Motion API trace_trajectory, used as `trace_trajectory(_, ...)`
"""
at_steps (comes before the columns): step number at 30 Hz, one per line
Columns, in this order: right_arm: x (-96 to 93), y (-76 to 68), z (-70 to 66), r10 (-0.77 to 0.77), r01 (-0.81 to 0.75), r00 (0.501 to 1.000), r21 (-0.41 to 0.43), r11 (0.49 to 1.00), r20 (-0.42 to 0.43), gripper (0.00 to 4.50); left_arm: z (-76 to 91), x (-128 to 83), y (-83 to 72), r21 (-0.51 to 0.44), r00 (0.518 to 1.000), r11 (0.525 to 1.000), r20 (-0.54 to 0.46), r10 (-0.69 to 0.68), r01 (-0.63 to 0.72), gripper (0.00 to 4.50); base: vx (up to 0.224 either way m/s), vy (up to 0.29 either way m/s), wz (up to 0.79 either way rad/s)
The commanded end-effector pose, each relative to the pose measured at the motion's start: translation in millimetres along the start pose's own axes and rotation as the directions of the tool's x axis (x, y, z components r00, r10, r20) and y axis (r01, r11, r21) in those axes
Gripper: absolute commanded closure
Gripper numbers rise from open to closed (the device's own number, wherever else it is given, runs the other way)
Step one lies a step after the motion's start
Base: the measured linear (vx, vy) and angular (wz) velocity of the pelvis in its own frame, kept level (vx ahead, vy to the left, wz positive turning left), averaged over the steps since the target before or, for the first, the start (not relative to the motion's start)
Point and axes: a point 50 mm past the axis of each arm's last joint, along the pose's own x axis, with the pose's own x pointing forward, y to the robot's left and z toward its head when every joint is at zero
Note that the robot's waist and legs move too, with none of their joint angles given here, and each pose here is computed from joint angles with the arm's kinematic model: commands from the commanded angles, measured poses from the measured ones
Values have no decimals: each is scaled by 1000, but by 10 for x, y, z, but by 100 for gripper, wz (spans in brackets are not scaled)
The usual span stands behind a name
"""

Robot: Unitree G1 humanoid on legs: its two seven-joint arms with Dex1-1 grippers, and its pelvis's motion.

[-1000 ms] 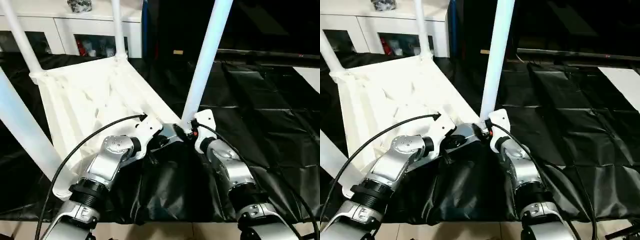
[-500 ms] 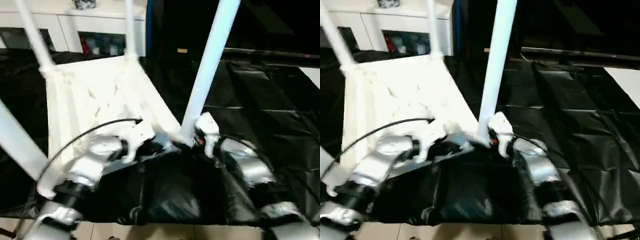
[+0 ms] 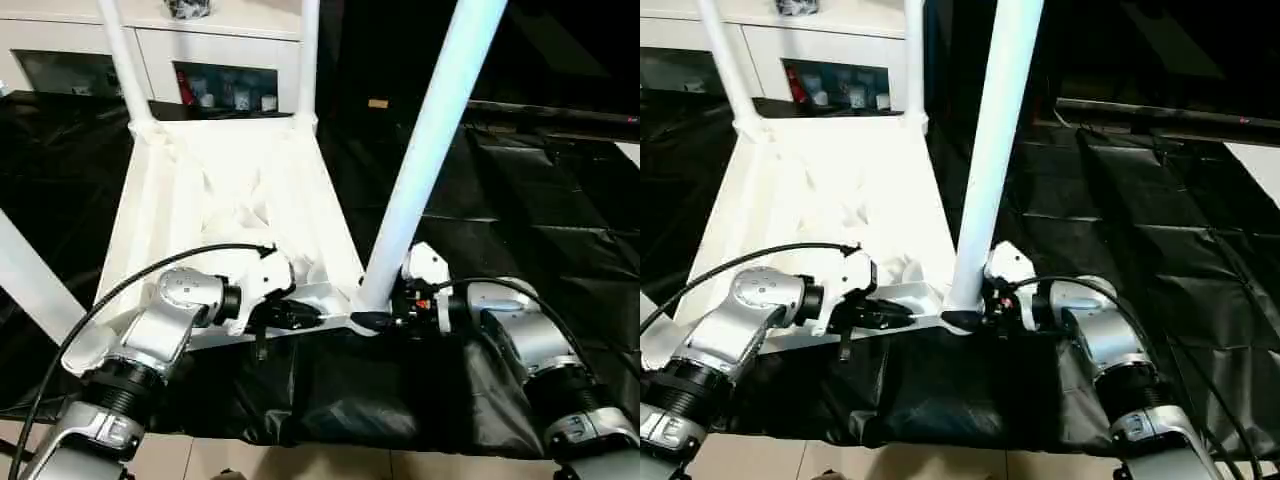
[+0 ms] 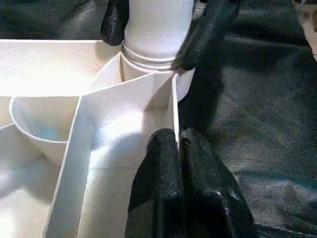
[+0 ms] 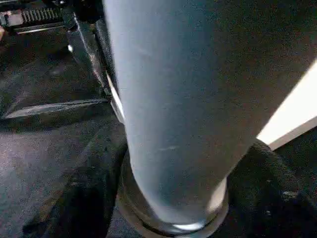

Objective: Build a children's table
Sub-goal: Rotate leg to tighten

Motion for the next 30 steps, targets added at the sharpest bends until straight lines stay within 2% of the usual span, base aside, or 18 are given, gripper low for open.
trace_trajectory(1, 107, 126, -2, 111, -111, 994, -5, 994, -8, 172, 183, 73, -12, 70, 997, 997, 71, -39, 34, 450, 0, 0, 0)
trace_trajectory(8, 127, 171, -15, 134, -134, 991, 2, 991, -4, 190, 152, 60, -29, 61, 997, 997, 60, -50, 46, 450, 0, 0, 0)
trace_trajectory(11, 159, 189, -22, 114, -114, 993, 20, 993, 26, 191, 154, 80, -17, 52, 998, 999, 65, -18, 15, 450, 0, 0, 0)
trace_trajectory(14, 311, 172, -13, -51, 40, 992, 101, 994, 116, 192, 210, 206, 49, 25, 990, 992, 70, 123, -125, 450, 0, 0, 0)
trace_trajectory(16, 352, 170, -17, -91, 75, 988, 127, 989, 126, 194, 224, 241, 55, 12, 986, 988, 70, 150, -151, 450, 0, 0, 0)
trace_trajectory(18, 472, 139, -42, -220, 200, 969, 165, 966, 111, 195, 264, 341, 73, -28, 970, 974, 78, 228, -227, 450, 0, 0, 0)
trace_trajectory(19, 560, 122, -48, -306, 282, 947, 202, 938, 100, 196, 285, 420, 82, -57, 955, 958, 81, 284, -280, 450, 0, 0, 0)
trace_trajectory(22, 659, 97, -49, -417, 390, 906, 245, 888, 71, 201, 306, 521, 74, -87, 942, 944, 79, 326, -319, 450, 0, 0, 0)
trace_trajectory(23, 743, 82, -29, -486, 453, 872, 284, 845, 55, 201, 321, 608, 63, -91, 934, 934, 67, 352, -345, 450, 0, 0, 0)
trace_trajectory(25, 806, 78, -3, -517, 479, 855, 312, 821, 48, 201, 335, 672, 39, -81, 935, 935, 59, 350, -345, 450, 0, 0, 0)
trace_trajectory(28, 868, 92, 59, -522, 490, 850, 268, 830, 63, 201, 367, 722, 15, -76, 938, 940, 70, 338, -333, 450, 0, 0, 0)
trace_trajectory(29, 883, 108, 83, -501, 467, 862, 262, 845, 81, 173, 377, 718, 23, -73, 937, 939, 73, 342, -337, 450, 0, 0, 0)
trace_trajectory(30, 878, 109, 88, -494, 457, 865, 270, 848, 89, 165, 380, 709, 28, -71, 937, 939, 73, 343, -338, 450, 0, 0, 0)
